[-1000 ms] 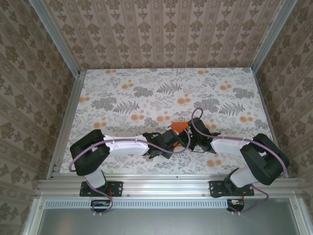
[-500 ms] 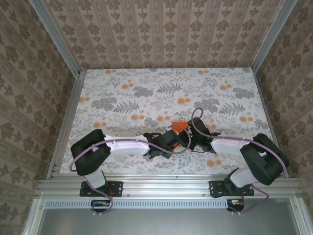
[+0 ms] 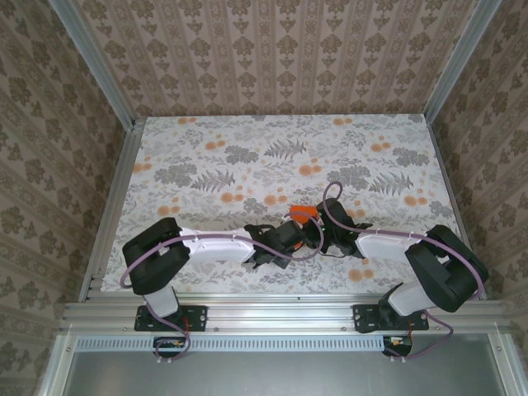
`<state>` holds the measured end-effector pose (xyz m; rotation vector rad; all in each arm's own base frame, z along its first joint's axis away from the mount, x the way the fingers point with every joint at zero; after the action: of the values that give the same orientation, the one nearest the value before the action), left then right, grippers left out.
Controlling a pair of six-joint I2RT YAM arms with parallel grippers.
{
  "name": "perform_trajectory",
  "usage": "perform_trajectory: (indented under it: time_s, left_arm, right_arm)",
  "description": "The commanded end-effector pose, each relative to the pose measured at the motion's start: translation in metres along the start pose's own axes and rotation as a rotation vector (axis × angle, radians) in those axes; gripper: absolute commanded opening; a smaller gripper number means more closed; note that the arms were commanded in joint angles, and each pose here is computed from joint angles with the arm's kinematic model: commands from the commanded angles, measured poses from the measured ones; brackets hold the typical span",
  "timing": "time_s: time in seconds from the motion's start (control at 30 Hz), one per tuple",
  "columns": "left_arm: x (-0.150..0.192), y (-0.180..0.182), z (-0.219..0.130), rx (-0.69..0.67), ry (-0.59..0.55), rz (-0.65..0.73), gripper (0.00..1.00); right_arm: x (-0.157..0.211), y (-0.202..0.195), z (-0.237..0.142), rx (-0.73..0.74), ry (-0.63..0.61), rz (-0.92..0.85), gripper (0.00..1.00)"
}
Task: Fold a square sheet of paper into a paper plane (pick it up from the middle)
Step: Fourth fold the wing at the center of the table.
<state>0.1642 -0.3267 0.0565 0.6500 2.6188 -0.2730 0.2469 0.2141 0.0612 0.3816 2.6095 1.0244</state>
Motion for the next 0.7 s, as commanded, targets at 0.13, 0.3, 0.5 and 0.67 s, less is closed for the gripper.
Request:
perform_trajectory:
  time_s: [0.13, 0.3, 0.5, 0.67]
  left_arm:
    - [-0.004, -0.004, -0.001, -0.025, -0.008, 0.038, 0.18]
    - [-0.004, -0.005, -0.002, -0.017, -0.008, 0.036, 0.11]
    - [-0.006, -0.003, -0.001, 0.028, -0.002, -0.016, 0.01]
    - [-0.009, -0.001, -0.003, 0.141, -0.003, -0.089, 0.0]
  right_arm:
    - [-0.001, 0.009, -0.003, -0.024, -0.003, -0.002, 0.1]
    - [-0.002, 0.009, -0.005, -0.019, -0.006, -0.01, 0.17]
    - [-0.009, 0.009, -0.019, -0.011, -0.031, -0.035, 0.39]
    - [-0.018, 0.0, -0.039, 0.016, -0.066, -0.052, 0.47]
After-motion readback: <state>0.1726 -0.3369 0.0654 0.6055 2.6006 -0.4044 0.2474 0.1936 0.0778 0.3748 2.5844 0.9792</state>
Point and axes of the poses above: each hand's point on the last joint's axis, 136 mm out from that joint toward the fingers, its own z axis out along the fingers, its own y axis along the line the jaws close on, x = y × z, the point moved 3 cm from there along -z, back along the fingers, and after that the axes turned 12 degrees about -z, right-handed, at the moved point
